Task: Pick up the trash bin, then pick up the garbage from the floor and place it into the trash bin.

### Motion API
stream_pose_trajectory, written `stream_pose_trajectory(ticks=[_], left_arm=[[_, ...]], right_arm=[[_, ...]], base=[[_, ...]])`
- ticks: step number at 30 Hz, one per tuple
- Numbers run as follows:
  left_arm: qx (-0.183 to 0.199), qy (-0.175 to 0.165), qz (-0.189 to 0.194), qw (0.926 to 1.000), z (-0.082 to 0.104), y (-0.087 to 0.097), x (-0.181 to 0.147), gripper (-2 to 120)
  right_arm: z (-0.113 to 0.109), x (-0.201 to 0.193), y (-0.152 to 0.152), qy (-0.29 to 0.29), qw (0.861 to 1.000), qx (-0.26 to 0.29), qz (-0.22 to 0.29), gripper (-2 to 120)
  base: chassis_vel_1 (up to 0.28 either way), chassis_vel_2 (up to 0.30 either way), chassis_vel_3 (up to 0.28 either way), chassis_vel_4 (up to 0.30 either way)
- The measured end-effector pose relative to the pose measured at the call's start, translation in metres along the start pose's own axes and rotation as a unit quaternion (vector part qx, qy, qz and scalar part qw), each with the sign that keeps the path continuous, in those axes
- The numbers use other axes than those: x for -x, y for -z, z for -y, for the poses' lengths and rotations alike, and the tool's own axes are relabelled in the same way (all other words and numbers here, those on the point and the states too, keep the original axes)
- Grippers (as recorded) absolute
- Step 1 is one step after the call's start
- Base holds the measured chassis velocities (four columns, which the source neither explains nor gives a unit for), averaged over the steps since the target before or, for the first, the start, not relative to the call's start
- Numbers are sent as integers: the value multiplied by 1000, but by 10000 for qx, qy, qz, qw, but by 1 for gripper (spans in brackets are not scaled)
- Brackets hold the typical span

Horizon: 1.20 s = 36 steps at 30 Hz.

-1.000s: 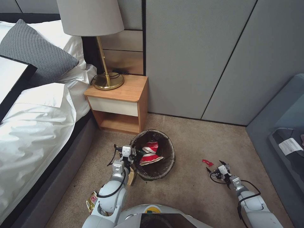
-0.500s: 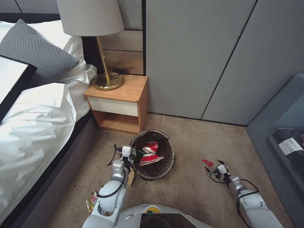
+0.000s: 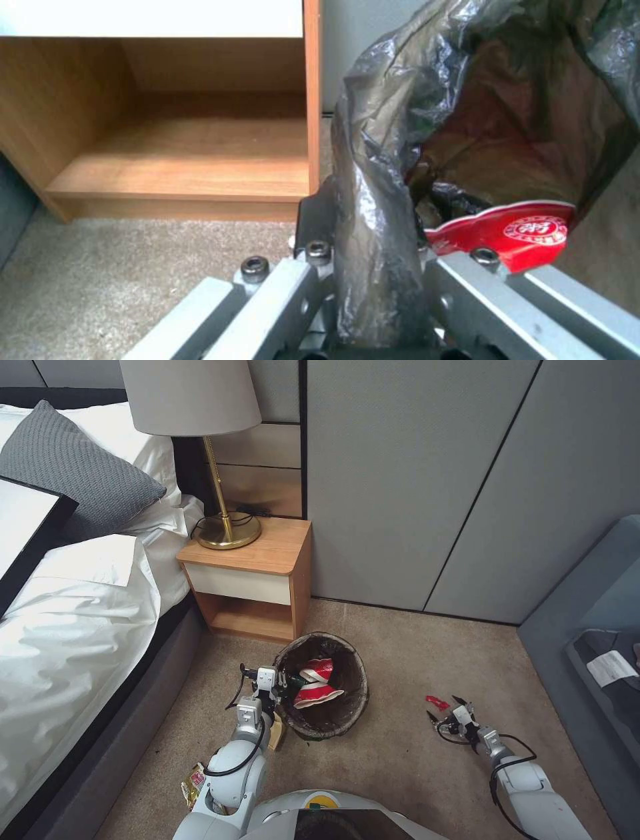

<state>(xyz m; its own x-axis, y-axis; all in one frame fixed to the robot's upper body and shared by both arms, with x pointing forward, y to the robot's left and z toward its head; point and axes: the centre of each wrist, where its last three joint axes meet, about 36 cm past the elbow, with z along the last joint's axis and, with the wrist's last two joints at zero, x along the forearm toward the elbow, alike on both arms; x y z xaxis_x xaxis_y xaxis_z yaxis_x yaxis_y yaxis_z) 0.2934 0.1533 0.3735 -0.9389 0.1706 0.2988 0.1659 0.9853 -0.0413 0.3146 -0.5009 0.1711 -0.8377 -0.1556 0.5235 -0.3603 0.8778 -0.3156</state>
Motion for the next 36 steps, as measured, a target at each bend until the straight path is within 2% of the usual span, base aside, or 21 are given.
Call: stream_pose_trajectory(ticks=[19, 22, 26, 28, 34, 36], left_arm=[[0, -1, 0, 10000, 0, 0, 0, 0], [0, 0, 0, 10000, 0, 0, 0, 0], [0, 0, 0, 10000, 0, 0, 0, 0], [-1, -2, 0, 10000, 0, 0, 0, 0], [0, 0, 0, 10000, 0, 0, 0, 0], [0, 0, 0, 10000, 0, 0, 0, 0]], right_arm=[[4, 14, -15, 64, 9998, 133, -104, 100], [11, 18, -17, -19, 9997, 205, -112, 90], [13, 20, -18, -37, 9997, 221, -98, 85], [15, 23, -19, -49, 9996, 259, -82, 77], [9, 27, -26, 17, 9992, 380, -114, 60], [7, 28, -26, 30, 9992, 385, -111, 57]], base=[[0, 0, 0, 0], [0, 0, 0, 0], [0, 0, 0, 0], [0, 0, 0, 0], [0, 0, 0, 0], [0, 0, 0, 0]])
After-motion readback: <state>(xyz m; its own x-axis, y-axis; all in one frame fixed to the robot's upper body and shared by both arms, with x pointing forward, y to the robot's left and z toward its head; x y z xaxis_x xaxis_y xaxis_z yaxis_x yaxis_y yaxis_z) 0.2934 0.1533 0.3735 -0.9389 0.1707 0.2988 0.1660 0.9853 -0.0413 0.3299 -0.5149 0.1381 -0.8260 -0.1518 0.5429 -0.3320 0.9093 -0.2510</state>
